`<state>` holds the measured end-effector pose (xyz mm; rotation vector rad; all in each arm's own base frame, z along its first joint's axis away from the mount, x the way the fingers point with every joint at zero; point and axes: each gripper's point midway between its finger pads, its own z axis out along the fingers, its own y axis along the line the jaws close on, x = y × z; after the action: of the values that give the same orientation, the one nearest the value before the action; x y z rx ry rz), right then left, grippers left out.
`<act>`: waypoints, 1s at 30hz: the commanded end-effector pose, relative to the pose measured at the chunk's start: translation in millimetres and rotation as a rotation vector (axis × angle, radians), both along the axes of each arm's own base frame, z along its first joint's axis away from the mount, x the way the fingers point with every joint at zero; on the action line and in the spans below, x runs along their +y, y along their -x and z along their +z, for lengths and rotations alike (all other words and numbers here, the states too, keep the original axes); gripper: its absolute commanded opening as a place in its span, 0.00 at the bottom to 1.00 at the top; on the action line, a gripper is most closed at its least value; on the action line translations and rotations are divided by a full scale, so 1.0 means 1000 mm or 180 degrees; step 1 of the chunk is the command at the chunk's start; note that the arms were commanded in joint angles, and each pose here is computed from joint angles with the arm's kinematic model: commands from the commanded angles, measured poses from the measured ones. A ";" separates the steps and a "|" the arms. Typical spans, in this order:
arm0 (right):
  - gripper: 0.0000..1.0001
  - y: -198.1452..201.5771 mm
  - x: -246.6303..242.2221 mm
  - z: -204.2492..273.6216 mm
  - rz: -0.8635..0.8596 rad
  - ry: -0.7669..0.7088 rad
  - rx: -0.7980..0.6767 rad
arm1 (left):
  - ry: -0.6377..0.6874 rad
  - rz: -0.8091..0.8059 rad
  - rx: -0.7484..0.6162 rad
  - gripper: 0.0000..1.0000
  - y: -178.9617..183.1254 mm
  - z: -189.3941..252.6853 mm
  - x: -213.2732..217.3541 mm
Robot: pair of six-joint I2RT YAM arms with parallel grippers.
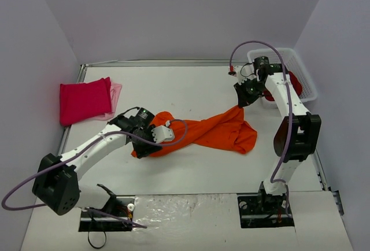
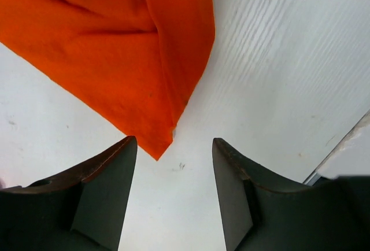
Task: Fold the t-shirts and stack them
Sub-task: Flatten out the tshirt
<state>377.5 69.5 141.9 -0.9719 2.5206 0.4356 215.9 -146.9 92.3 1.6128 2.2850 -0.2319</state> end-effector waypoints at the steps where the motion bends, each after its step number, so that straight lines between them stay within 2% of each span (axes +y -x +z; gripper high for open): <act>1: 0.00 -0.002 -0.004 0.000 -0.0095 0.0015 0.0035 | -0.0328 -0.0189 -0.0188 0.54 0.005 0.001 0.029; 6: 0.00 -0.001 -0.006 -0.005 -0.0157 0.0035 0.0080 | -0.0565 -0.0292 -0.0352 0.53 0.004 -0.010 0.050; 30: 0.00 -0.002 -0.018 -0.020 -0.0306 0.0105 0.0196 | -0.0684 -0.0130 -0.0076 0.45 -0.019 -0.052 0.062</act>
<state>386.1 56.8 133.1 -0.8813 2.5674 0.3928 216.0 -79.2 28.2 1.7882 2.3662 0.0053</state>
